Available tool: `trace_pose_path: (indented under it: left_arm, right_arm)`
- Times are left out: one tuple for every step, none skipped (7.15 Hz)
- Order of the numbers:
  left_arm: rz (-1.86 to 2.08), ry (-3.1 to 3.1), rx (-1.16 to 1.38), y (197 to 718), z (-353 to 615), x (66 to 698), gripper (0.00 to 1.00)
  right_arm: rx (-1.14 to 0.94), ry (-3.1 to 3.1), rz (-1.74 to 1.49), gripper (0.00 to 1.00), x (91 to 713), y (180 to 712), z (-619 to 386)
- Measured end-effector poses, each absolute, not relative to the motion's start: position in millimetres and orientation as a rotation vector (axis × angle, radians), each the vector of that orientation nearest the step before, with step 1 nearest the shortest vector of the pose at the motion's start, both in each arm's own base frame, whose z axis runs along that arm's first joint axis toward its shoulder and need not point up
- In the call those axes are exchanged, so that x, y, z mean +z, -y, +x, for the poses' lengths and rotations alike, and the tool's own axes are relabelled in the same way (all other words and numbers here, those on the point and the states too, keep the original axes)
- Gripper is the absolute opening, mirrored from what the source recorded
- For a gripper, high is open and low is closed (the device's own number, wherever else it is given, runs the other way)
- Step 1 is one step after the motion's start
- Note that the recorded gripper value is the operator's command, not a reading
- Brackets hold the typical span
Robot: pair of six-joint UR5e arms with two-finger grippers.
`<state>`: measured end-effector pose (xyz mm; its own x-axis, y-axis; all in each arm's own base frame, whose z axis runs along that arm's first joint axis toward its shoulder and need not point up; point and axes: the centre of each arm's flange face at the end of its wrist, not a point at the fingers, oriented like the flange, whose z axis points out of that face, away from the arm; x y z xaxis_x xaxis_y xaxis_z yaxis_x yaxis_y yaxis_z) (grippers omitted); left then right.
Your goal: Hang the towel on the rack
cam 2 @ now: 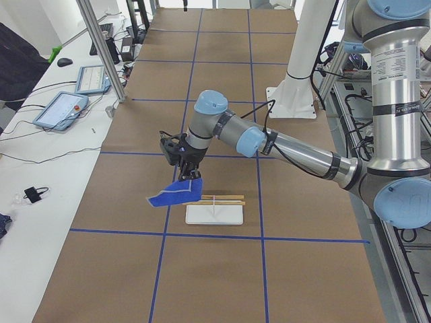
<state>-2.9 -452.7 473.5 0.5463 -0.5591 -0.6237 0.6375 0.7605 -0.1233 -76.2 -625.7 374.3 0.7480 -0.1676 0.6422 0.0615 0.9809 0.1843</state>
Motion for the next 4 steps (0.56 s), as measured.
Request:
trace_pose_path:
  left_arm:
    - [0.070, -0.667, -0.744, 448, -2, 464, 0.00]
    - [0.019, -0.637, -0.767, 442, -3, 460, 0.00]
    - [-0.030, -0.608, -0.794, 439, -3, 461, 0.00]
    - [-0.078, -0.592, -0.823, 438, -2, 463, 0.00]
  right_arm:
    - [-0.119, 0.717, 0.158, 1.00, 374, 625, -71]
    - [-0.116, 0.719, 0.160, 1.00, 373, 626, -69]
    - [-0.116, 0.720, 0.160, 1.00, 373, 626, -68]
    - [-0.117, 0.721, 0.162, 1.00, 372, 625, -68]
